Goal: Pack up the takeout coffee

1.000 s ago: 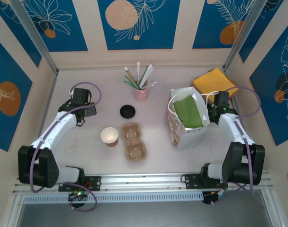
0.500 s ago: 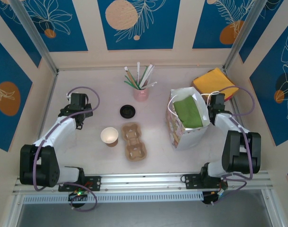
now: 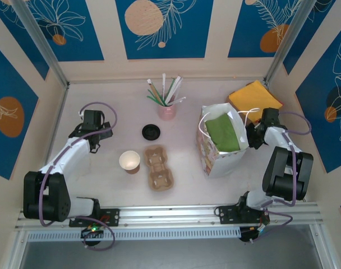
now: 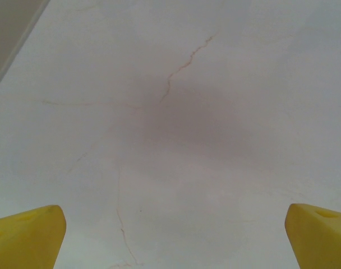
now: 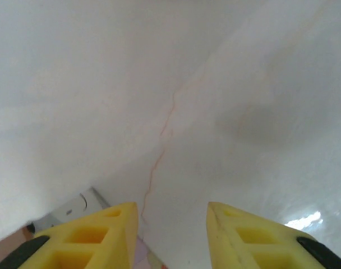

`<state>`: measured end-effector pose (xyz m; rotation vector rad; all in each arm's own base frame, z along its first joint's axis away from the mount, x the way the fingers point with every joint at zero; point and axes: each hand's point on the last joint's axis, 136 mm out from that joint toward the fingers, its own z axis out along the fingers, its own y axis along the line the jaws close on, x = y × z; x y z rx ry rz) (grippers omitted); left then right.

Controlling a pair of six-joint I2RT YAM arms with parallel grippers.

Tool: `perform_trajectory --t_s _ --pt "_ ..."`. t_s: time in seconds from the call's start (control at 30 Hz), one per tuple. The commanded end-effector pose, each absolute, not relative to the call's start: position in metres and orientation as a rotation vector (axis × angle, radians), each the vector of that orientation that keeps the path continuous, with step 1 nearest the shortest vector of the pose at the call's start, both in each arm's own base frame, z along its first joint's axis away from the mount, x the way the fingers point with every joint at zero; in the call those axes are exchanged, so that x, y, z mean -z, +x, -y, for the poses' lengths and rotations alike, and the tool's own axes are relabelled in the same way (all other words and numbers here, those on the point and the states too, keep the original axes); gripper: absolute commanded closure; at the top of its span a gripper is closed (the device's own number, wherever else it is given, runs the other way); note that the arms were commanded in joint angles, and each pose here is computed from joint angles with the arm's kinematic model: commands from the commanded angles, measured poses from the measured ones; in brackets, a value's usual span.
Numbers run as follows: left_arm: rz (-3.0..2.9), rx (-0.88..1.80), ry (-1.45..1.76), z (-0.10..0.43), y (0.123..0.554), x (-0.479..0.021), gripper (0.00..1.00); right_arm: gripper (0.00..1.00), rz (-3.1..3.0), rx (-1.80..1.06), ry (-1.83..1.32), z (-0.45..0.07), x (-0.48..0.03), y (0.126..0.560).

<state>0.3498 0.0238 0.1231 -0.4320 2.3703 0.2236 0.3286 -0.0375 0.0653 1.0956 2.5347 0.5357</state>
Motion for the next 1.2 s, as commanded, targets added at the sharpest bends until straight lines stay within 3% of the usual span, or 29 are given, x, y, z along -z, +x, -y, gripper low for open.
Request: perform_trajectory --t_s 0.0,0.17,1.17 --pt "-2.371 -0.162 -0.435 -0.018 0.353 -0.131 0.0 0.66 -2.574 -0.684 1.238 0.012 -0.057 0.306" --pt "-2.362 -0.171 -0.437 -0.02 0.351 -0.132 0.0 0.73 -2.589 -0.731 1.355 0.001 -0.046 0.29" --pt "-2.373 -0.165 -0.437 -0.019 0.347 -0.127 0.0 0.73 -2.784 -0.756 1.316 -0.084 -0.021 0.255"
